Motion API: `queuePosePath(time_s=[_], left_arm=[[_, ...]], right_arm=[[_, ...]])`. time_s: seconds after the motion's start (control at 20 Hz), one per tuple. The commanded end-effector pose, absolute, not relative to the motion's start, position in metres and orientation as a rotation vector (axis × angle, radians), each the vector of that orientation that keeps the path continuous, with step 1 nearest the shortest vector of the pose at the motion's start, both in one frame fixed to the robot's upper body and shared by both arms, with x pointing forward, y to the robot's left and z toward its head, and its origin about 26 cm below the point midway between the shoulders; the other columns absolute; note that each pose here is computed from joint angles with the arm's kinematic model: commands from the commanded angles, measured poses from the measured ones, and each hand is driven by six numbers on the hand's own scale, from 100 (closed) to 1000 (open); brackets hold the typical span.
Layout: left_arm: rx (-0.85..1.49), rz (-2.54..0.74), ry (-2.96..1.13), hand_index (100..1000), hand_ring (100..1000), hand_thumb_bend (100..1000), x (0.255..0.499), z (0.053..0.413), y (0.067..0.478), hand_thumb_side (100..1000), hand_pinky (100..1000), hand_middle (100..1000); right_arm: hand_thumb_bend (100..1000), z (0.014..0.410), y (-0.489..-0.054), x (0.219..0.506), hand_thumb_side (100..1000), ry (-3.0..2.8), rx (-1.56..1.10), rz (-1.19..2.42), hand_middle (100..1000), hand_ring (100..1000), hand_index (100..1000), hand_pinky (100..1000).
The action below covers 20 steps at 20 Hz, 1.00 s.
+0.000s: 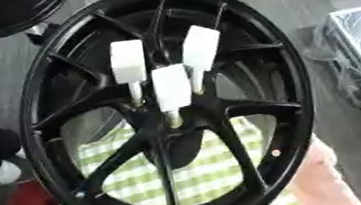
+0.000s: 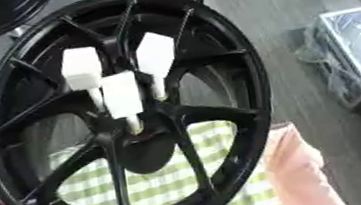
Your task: Pull the pin out of the wheel hub.
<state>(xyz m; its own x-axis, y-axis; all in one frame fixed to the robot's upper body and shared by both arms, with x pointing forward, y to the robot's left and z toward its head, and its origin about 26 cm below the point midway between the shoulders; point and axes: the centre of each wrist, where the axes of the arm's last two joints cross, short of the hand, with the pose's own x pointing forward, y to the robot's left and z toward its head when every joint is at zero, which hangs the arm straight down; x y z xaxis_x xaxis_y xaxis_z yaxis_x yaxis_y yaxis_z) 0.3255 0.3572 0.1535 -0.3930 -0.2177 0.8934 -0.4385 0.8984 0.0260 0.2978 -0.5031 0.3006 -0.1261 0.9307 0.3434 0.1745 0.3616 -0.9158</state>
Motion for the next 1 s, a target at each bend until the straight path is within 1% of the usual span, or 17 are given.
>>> queuePosePath(time_s=[0.05, 0.1, 0.15, 0.2, 0.25, 0.35, 0.5, 0.55, 0.6, 0.65, 0.7, 0.75, 0.8, 0.9, 0.95, 1.0], left_arm=[[0.505, 0.245, -2.022, 717, 833, 235, 0.323, 0.165, 0.363, 605, 703, 747], [0.504, 0.245, -2.021, 717, 834, 234, 0.323, 0.165, 0.363, 605, 703, 747], [0.504, 0.244, -2.021, 717, 834, 234, 0.323, 0.165, 0.363, 605, 703, 747], [0.503, 0.244, -2.021, 717, 834, 234, 0.323, 0.165, 0.363, 605, 703, 747], [0.503, 0.244, -2.02, 717, 834, 234, 0.323, 0.165, 0.362, 605, 704, 748], [0.501, 0.243, -2.02, 717, 834, 234, 0.323, 0.165, 0.362, 605, 704, 748], [0.498, 0.241, -2.021, 717, 834, 235, 0.323, 0.165, 0.362, 605, 704, 749], [0.497, 0.24, -2.021, 718, 834, 236, 0.324, 0.165, 0.361, 606, 704, 749], [0.495, 0.239, -2.021, 718, 834, 236, 0.324, 0.165, 0.361, 606, 704, 749], [0.494, 0.238, -2.02, 718, 834, 237, 0.324, 0.165, 0.361, 605, 704, 749], [0.493, 0.238, -2.021, 718, 834, 237, 0.324, 0.165, 0.361, 604, 704, 749], [0.492, 0.237, -2.021, 718, 834, 237, 0.324, 0.165, 0.361, 604, 704, 749], [0.491, 0.236, -2.021, 718, 835, 238, 0.324, 0.165, 0.361, 604, 705, 749], [0.491, 0.235, -2.02, 718, 835, 238, 0.324, 0.165, 0.361, 604, 705, 749], [0.49, 0.234, -2.019, 718, 835, 238, 0.324, 0.165, 0.361, 605, 704, 749], [0.49, 0.233, -2.019, 718, 835, 238, 0.324, 0.165, 0.361, 605, 704, 749]], right_arm=[[100, 0.305, -0.53, 0.291, 279, -1.463, -1.088, 0.929, 803, 858, 839, 837], [100, 0.302, -0.536, 0.29, 320, -1.441, -1.089, 0.923, 820, 868, 854, 842], [100, 0.3, -0.541, 0.289, 339, -1.431, -1.089, 0.911, 825, 872, 860, 842], [100, 0.298, -0.545, 0.289, 339, -1.428, -1.088, 0.902, 825, 872, 860, 842], [100, 0.296, -0.547, 0.289, 381, -1.432, -1.088, 0.888, 837, 877, 869, 843], [100, 0.295, -0.548, 0.291, 365, -1.447, -1.089, 0.871, 835, 876, 868, 842], [100, 0.296, -0.544, 0.293, 327, -1.463, -1.094, 0.866, 838, 875, 871, 842], [100, 0.297, -0.543, 0.294, 221, -1.463, -1.093, 0.865, 844, 878, 874, 843], [100, 0.297, -0.542, 0.295, 184, -1.459, -1.093, 0.865, 845, 878, 874, 843], [100, 0.297, -0.542, 0.295, 262, -1.456, -1.093, 0.865, 847, 881, 872, 844], [100, 0.297, -0.542, 0.295, 289, -1.448, -1.096, 0.857, 847, 881, 871, 843], [100, 0.296, -0.542, 0.296, 289, -1.442, -1.101, 0.85, 847, 881, 871, 843], [100, 0.295, -0.542, 0.296, 361, -1.435, -1.103, 0.844, 847, 882, 869, 843], [100, 0.294, -0.542, 0.297, 341, -1.432, -1.106, 0.832, 837, 875, 865, 839], [100, 0.294, -0.542, 0.297, 308, -1.437, -1.105, 0.825, 831, 871, 862, 836], [100, 0.294, -0.541, 0.298, 300, -1.444, -1.103, 0.816, 829, 870, 861, 835]])
